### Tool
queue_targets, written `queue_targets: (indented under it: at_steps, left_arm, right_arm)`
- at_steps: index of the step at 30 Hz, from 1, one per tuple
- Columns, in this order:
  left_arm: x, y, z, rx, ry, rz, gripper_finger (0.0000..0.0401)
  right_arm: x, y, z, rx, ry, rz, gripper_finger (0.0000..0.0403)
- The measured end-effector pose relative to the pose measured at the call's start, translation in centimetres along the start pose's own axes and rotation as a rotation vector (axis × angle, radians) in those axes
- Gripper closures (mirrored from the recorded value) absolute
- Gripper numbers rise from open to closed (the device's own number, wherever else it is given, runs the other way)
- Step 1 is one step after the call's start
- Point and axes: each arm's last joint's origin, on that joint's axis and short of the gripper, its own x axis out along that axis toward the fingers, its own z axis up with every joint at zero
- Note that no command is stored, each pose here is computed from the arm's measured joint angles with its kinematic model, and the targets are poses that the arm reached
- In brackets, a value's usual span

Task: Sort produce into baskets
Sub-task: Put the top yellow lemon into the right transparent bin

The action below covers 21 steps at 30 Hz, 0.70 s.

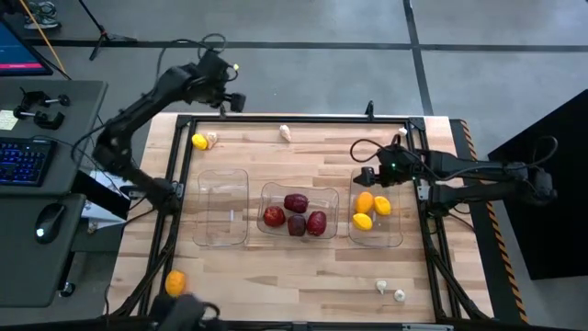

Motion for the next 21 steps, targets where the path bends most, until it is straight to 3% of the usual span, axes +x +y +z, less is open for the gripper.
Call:
queue_targets:
  at_steps: [4,10,16,21]
  left_arm:
    - [4.8,1.2,-0.1,0.004,0.213,0.174,0.0032]
    - [9.2,1.5,0.4,-0.044,0.275,0.241,0.0032]
    - [9.9,2.7,-2.6,-0.194,0.277,0.332,0.0032]
    - [9.1,3.6,-5.8,-0.391,0.158,0.341,0.0032]
  right_arm:
    - [0.0,0.0,0.5,-0.016,-0.024,0.009,0.0024]
    - [0.0,-0.2,0.8,-0.055,-0.038,0.004,0.0024]
    - [0.0,-0.2,0.8,-0.138,-0.039,0.001,0.0024]
    - [0.0,-0.2,0.9,-0.237,-0.052,-0.009,0.0024]
